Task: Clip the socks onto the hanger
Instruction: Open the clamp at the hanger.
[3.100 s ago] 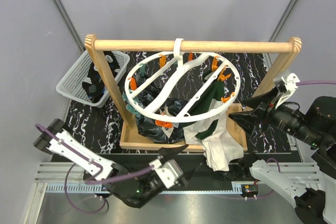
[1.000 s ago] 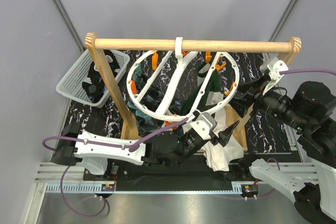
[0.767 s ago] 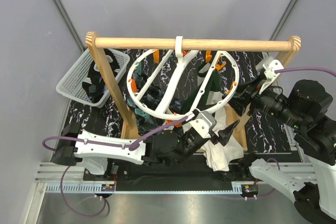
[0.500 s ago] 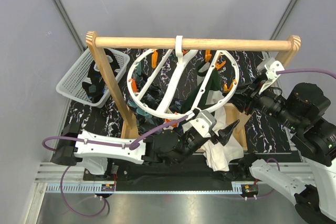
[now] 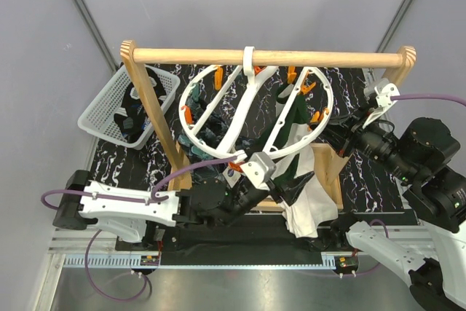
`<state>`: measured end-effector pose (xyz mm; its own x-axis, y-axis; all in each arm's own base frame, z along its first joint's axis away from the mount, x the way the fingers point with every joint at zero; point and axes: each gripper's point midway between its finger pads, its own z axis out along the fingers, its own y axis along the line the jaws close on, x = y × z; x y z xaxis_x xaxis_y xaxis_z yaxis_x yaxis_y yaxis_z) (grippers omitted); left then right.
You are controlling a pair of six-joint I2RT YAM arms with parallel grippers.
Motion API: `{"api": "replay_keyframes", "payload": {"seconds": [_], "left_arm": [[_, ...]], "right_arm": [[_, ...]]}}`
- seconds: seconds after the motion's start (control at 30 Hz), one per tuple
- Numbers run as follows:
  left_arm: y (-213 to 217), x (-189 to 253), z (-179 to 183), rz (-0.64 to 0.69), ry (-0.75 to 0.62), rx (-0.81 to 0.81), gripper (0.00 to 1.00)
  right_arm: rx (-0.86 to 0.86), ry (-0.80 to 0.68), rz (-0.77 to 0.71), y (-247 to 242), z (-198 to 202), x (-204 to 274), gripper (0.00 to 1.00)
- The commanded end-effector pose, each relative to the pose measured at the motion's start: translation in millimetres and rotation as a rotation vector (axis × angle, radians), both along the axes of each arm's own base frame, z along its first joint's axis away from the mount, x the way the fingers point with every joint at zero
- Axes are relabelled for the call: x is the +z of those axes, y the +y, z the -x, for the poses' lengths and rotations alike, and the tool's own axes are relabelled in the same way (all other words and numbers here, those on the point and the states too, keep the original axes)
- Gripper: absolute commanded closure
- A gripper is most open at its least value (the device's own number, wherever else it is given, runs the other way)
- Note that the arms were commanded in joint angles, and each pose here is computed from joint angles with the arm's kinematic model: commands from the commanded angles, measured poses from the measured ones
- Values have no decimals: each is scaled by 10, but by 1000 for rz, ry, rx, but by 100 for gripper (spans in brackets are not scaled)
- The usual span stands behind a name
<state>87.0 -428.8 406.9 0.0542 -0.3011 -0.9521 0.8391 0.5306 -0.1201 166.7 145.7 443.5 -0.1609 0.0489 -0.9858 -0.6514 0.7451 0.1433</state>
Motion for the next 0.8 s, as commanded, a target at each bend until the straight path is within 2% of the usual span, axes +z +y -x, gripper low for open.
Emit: {"api": "replay_keyframes", "payload": {"seconds": [0.0,0.23,0.33,0.43,0.53,0.57,0.63,0.67,0.73,0.77], "left_arm": [[130,55,67,35,43,-64,28],[265,-214,665,-114,85,-416,32],[393,-346,787,-166,136,-451,33],[466,-406,776,-175,151,-393,30],[448,-256,616,-82,158,-287,20],[438,-34,593,-1,113,-279,18],[300,12,574,41,68,-259,14],[277,221,534,118,19,-231,13],[88,164,438,88,-56,-147,13],[105,370,393,169,-68,-114,12]], "right_arm": [[-29,-18,-35,-35,-12,95,100],[-37,2,-12,-51,-14,-10,100],[-32,5,-13,-52,1,-26,100],[-2,13,-15,-33,72,-30,100],[81,56,-22,33,258,0,100],[98,78,-21,60,280,-13,100],[173,105,-33,122,433,-1,100],[190,107,-40,131,475,11,100],[219,111,-64,139,570,44,100],[234,114,-67,150,599,45,100]]}}
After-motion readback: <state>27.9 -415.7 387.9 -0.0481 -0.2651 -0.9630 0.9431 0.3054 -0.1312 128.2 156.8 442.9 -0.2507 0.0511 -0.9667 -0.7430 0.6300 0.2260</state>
